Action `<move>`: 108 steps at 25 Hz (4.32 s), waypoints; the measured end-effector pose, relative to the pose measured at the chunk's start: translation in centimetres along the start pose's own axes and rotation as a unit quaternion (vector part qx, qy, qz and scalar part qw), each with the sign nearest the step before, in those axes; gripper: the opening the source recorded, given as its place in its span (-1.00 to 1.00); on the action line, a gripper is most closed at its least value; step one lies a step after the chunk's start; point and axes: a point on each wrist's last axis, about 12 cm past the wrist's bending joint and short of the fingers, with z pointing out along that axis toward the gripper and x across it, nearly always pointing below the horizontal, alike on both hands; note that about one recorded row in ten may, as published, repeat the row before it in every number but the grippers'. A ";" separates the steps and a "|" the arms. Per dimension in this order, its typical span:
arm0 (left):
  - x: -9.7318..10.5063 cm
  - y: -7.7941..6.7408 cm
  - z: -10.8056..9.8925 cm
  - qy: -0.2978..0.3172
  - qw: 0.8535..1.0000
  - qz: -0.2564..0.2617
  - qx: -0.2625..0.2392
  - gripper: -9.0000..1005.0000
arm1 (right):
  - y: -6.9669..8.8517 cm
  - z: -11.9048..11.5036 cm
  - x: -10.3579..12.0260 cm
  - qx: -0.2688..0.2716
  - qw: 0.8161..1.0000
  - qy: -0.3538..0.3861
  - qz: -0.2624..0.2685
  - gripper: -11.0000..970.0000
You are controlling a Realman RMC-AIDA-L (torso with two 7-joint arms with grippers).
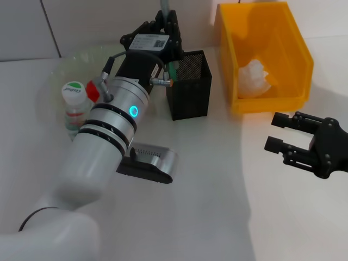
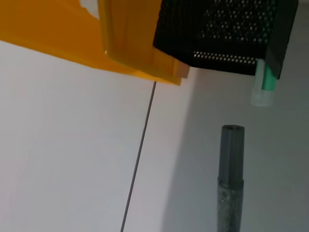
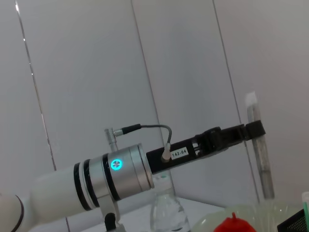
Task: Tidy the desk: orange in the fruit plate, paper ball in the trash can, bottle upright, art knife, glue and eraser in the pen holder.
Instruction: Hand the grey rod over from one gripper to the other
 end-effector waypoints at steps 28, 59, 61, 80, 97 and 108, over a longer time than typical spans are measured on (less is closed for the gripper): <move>2.7 0.7 0.9 0.062 0.989 -0.135 0.002 -0.71 | -0.1 -0.3 -0.1 -0.010 1.000 0.022 -0.006 0.29; 12.3 -0.8 -4.2 0.001 0.613 -0.790 -0.020 -0.71 | -1.4 1.1 -0.9 0.083 0.990 -0.098 -0.063 0.29; 12.6 -1.0 -4.5 -0.007 0.600 -0.800 -0.025 -0.71 | -1.6 1.4 -1.0 0.085 0.989 -0.102 -0.066 0.29; 13.0 -5.3 -7.6 -0.258 0.172 -0.948 0.069 -0.71 | -2.0 3.5 -1.8 0.066 0.987 -0.109 -0.097 0.29; 11.2 -6.5 -10.1 -0.399 -0.090 -0.884 0.227 -0.71 | -2.1 4.3 -2.1 0.085 0.973 -0.137 -0.163 0.29; 8.3 -9.1 -9.7 -0.454 -0.269 -0.814 0.243 -0.71 | -2.2 5.2 -2.5 0.076 0.967 -0.136 -0.203 0.29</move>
